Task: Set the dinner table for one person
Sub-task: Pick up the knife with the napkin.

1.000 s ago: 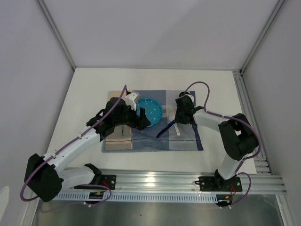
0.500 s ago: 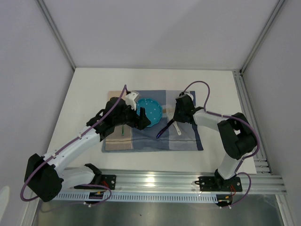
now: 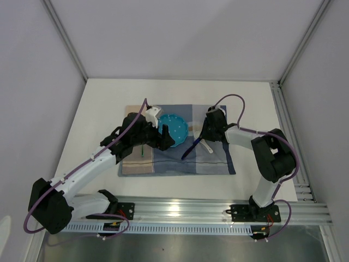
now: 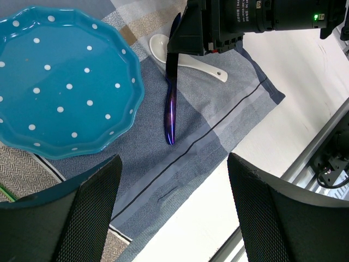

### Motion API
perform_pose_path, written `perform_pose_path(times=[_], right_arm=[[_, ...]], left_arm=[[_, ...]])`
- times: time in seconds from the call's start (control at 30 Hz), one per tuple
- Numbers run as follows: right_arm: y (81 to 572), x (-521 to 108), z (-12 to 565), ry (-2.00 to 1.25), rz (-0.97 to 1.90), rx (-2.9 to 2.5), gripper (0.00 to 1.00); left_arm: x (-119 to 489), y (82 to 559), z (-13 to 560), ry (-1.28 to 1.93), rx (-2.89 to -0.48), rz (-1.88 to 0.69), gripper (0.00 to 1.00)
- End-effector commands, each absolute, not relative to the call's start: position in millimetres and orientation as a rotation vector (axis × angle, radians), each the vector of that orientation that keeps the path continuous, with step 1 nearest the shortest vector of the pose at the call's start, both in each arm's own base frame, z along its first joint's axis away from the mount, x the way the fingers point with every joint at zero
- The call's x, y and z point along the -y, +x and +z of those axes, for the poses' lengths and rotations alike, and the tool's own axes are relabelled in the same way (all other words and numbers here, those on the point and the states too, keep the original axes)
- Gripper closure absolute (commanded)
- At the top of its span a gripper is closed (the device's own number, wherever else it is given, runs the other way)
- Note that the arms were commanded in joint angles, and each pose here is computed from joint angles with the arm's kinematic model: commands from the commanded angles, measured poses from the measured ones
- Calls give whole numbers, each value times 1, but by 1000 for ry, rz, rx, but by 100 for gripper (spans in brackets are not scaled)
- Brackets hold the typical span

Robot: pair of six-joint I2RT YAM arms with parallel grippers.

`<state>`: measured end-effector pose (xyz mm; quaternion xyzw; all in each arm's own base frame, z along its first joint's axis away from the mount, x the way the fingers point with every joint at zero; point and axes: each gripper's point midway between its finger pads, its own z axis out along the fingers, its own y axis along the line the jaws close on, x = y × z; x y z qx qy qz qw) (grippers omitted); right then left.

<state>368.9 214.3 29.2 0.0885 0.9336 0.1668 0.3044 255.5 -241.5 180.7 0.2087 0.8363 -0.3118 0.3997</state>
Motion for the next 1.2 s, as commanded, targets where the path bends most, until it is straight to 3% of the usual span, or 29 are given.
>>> perform_pose_path(times=[0.0,0.33,1.17], right_arm=[[372,-211,29,247,416,-2467,65],[377,-206,75,125,146,-2369,64],[359,-211,29,355,388,-2506,63]], left_arm=[[246,255,188,564,-2066,-810,18],[248,254,188,572,-2065,-822,18],[245,249,195,573,-2063,-823,18]])
